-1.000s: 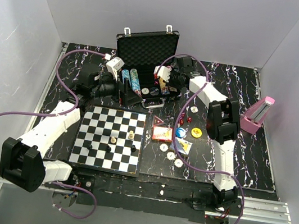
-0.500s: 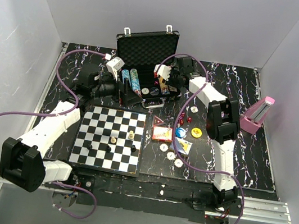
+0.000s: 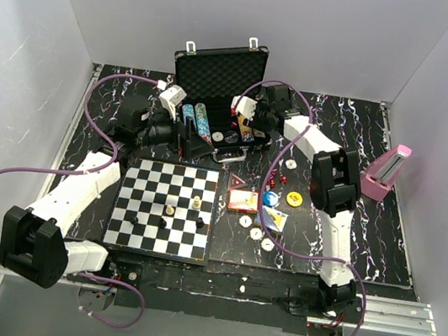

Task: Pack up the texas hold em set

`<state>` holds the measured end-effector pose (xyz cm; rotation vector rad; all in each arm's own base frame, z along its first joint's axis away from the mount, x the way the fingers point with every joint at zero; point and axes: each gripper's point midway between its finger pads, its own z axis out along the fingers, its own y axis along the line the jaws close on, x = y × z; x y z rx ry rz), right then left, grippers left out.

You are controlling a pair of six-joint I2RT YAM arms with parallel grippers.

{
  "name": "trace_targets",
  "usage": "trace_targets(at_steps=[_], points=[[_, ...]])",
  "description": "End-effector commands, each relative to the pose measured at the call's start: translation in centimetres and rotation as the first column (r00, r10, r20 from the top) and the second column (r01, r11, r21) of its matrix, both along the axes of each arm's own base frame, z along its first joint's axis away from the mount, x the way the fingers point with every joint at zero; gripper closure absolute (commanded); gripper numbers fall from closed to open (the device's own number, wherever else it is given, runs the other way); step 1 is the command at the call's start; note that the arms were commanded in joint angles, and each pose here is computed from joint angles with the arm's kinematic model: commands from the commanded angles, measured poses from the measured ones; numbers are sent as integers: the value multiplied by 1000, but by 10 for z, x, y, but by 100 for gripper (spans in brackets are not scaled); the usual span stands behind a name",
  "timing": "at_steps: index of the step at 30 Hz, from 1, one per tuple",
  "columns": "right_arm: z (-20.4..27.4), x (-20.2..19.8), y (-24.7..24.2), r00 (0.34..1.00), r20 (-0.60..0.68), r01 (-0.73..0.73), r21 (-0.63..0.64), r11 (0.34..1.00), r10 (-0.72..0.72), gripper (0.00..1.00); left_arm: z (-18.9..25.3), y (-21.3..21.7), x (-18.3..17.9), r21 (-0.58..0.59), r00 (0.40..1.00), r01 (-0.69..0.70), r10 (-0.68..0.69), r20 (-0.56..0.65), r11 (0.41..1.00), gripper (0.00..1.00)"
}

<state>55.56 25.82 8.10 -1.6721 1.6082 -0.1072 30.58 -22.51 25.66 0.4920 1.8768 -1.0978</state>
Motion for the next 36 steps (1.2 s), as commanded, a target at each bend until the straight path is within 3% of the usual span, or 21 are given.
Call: trace_targets(at_steps=[1,16,21,22,24,27,28,30,32,36], points=[[72,21,-3,980,200,6,42,999,-14,50,18,-3,0,-22,999,18,-17,48,1000,2],[76,9,-8,984,174,5,82,997,-19,50,19,-4,-2,-32,999,27,-25,47,999,2],[107,14,-10,963,226,95,225,970,-147,50,19,-3,-1,-32,999,24,-22,47,999,2],[129,19,-9,942,274,110,301,947,-196,49,19,-3,-1,-31,999,21,-19,45,999,2],[142,18,-14,922,220,196,442,875,-318,44,17,-2,1,-25,999,7,-6,36,1000,2],[144,10,-17,904,35,340,548,764,-427,41,17,-2,1,-20,999,5,-4,37,1000,2],[144,11,-22,871,-45,425,569,704,-490,41,17,-2,1,-20,999,5,-4,39,1000,2],[129,4,-23,816,-224,558,545,626,-532,44,17,-1,1,-20,999,4,-3,39,1000,2],[115,-3,-23,725,-391,683,516,517,-566,55,18,-1,1,-20,999,2,-1,40,1000,2],[100,-22,-12,639,-580,769,476,427,-505,63,16,-2,1,-20,999,5,-4,37,1000,2]])
